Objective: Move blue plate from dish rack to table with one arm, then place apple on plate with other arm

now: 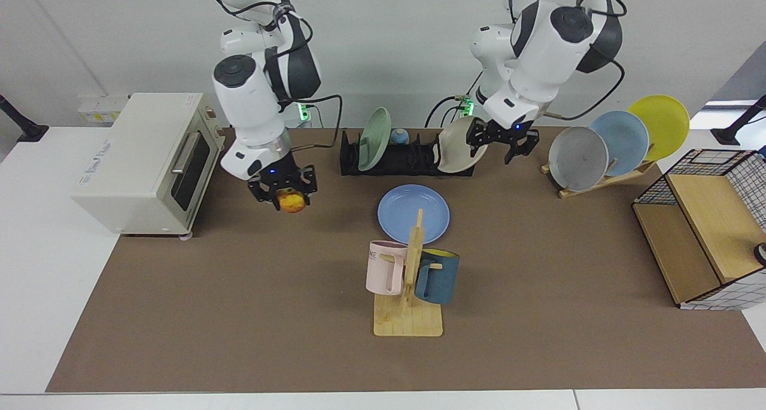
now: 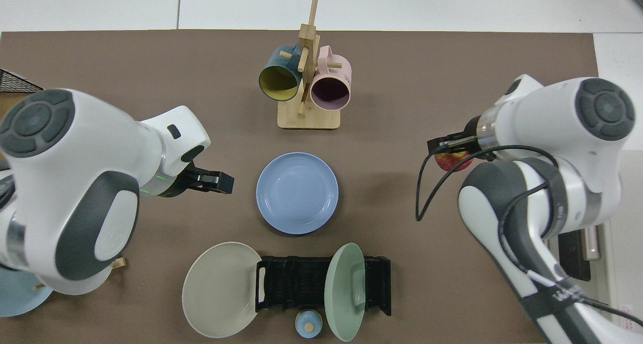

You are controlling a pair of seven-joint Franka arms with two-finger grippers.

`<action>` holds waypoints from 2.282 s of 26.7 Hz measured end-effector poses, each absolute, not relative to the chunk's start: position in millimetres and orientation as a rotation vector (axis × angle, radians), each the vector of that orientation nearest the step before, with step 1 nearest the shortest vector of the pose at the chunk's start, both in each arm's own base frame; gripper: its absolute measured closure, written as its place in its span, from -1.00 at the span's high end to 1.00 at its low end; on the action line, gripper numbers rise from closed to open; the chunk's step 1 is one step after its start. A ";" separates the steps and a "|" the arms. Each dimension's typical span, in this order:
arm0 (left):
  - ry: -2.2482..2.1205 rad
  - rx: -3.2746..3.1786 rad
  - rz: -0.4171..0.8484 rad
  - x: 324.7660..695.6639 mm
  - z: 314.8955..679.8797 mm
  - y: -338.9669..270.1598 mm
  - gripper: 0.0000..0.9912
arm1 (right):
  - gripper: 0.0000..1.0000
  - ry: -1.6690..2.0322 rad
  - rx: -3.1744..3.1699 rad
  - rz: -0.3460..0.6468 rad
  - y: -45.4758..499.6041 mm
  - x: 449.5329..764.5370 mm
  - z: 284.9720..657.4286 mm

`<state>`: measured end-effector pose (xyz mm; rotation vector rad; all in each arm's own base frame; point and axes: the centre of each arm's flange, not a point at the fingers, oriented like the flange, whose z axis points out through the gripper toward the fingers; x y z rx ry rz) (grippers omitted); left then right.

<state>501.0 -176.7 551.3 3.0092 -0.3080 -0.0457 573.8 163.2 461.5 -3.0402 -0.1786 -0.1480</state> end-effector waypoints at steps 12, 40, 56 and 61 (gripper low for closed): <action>-0.298 3.088 0.064 479.7 594.2 -158.2 1.00 | 0.39 0.045 -3.000 -0.167 320.9 519.5 435.5; -0.297 3.153 0.086 504.3 609.1 -115.7 1.00 | 0.39 0.125 -2.991 -0.200 421.4 485.1 326.5; -0.450 3.116 0.035 537.2 626.5 -129.0 1.00 | 0.54 0.127 -3.001 -0.186 420.4 484.2 318.9; -0.470 3.114 0.034 534.2 628.3 -135.9 1.00 | 0.97 0.129 -3.001 -0.186 420.3 484.4 319.0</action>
